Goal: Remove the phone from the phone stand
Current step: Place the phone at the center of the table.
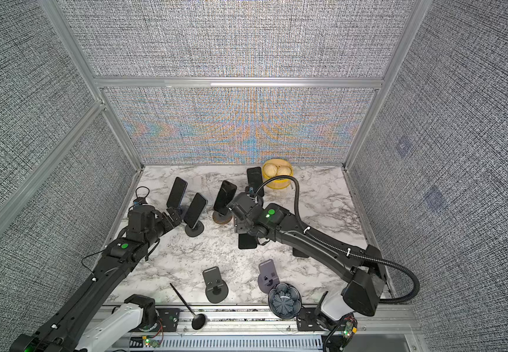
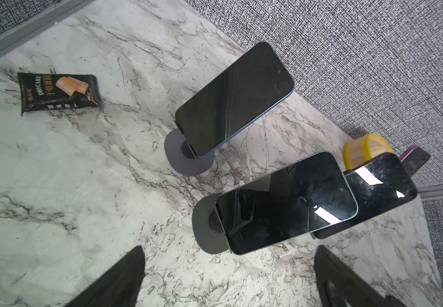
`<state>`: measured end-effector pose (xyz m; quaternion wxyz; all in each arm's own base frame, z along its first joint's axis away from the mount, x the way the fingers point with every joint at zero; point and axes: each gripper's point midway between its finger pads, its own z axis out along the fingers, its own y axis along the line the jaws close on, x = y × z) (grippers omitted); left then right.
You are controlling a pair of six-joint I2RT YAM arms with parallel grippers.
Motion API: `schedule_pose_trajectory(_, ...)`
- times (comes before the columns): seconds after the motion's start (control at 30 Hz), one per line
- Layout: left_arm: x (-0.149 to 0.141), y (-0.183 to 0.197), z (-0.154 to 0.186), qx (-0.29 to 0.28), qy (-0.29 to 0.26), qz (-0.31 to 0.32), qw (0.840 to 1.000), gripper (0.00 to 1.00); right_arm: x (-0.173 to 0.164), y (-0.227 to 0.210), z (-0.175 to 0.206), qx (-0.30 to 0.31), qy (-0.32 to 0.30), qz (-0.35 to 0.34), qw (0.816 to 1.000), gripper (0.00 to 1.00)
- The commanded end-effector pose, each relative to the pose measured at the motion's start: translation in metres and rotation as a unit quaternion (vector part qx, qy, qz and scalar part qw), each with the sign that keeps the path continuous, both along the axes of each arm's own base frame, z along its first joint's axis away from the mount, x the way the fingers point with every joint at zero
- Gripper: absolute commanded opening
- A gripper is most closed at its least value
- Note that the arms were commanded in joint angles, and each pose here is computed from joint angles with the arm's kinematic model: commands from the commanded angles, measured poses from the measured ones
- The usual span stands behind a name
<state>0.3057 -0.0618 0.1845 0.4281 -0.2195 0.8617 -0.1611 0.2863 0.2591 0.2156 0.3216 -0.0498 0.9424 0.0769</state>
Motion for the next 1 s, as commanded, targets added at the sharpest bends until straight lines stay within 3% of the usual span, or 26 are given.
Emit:
schedule_pose_trajectory(0.0,0.008,-0.003,0.008,-0.012,-0.019,-0.001,1.000,0.99,0.016,-0.015,0.003,0.004,-0.010,-0.012,1.000,0.72)
schedule_pose_trajectory(0.43,0.027,-0.018,0.003,-0.025,-0.013,-0.021,0.999,0.99,0.043,-0.076,-0.047,0.010,0.050,-0.069,0.996,0.72)
schedule_pose_trajectory(0.97,0.037,-0.019,0.018,-0.015,-0.023,-0.025,0.999,0.99,0.046,-0.102,-0.114,-0.015,0.137,-0.058,0.989,0.71)
